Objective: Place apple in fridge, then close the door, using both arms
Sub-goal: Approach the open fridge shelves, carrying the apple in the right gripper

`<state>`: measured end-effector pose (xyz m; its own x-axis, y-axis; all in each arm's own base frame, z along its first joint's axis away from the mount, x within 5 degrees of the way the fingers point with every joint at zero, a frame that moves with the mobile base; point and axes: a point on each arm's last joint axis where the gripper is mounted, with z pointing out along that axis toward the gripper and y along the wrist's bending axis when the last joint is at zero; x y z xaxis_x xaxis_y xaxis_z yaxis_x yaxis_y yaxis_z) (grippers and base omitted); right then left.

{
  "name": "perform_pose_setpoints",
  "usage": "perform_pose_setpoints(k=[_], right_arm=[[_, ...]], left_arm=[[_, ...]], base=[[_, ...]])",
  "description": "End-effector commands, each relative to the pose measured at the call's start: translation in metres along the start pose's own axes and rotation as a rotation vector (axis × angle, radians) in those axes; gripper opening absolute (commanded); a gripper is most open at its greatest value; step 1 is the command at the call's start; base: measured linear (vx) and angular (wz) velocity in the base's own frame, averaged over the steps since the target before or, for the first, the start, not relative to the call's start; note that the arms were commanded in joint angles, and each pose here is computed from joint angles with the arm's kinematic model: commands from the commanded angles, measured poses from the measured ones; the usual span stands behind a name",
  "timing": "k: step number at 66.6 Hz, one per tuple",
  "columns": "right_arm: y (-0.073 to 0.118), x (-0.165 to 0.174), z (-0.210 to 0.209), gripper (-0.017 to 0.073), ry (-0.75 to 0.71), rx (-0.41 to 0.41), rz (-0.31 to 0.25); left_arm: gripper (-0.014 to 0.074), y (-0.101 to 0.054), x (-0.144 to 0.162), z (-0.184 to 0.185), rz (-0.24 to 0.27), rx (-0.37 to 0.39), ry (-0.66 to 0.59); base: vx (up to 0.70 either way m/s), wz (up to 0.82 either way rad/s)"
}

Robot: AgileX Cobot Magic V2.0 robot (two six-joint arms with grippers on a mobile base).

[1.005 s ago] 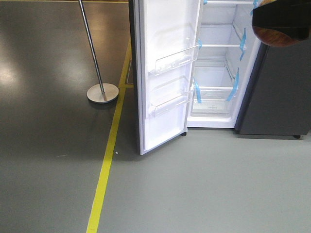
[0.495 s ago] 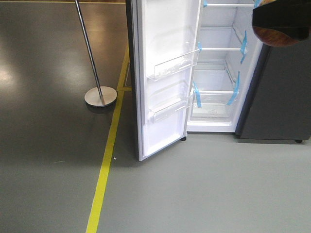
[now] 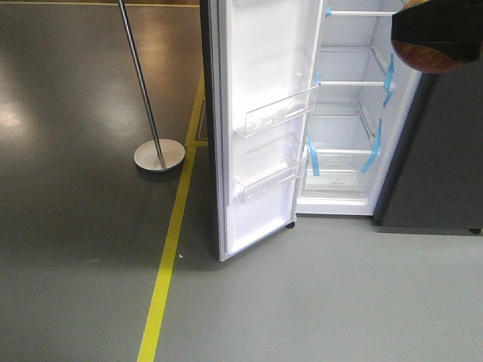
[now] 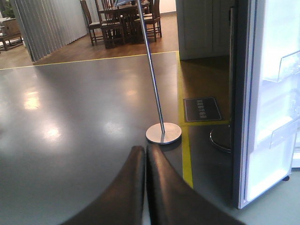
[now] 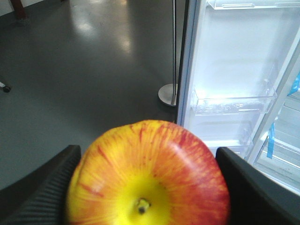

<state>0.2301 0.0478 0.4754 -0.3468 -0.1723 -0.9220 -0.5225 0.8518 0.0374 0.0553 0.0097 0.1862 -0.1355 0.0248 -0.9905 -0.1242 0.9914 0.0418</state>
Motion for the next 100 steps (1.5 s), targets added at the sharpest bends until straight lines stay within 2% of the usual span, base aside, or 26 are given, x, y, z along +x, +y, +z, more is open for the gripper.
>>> perform_pose_setpoints(k=[1, 100], right_arm=[[0.0036, -0.0163, -0.0152, 0.0186, -0.121, 0.028, -0.011], [0.0036, -0.0163, -0.0152, 0.0186, -0.121, 0.028, -0.011]], left_arm=[[-0.0008, -0.002, -0.0014, -0.0002, -0.009, 0.022, -0.063], [-0.0008, -0.002, -0.0014, -0.0002, -0.009, 0.022, -0.063]], base=[[0.11, 0.03], [0.11, 0.0]])
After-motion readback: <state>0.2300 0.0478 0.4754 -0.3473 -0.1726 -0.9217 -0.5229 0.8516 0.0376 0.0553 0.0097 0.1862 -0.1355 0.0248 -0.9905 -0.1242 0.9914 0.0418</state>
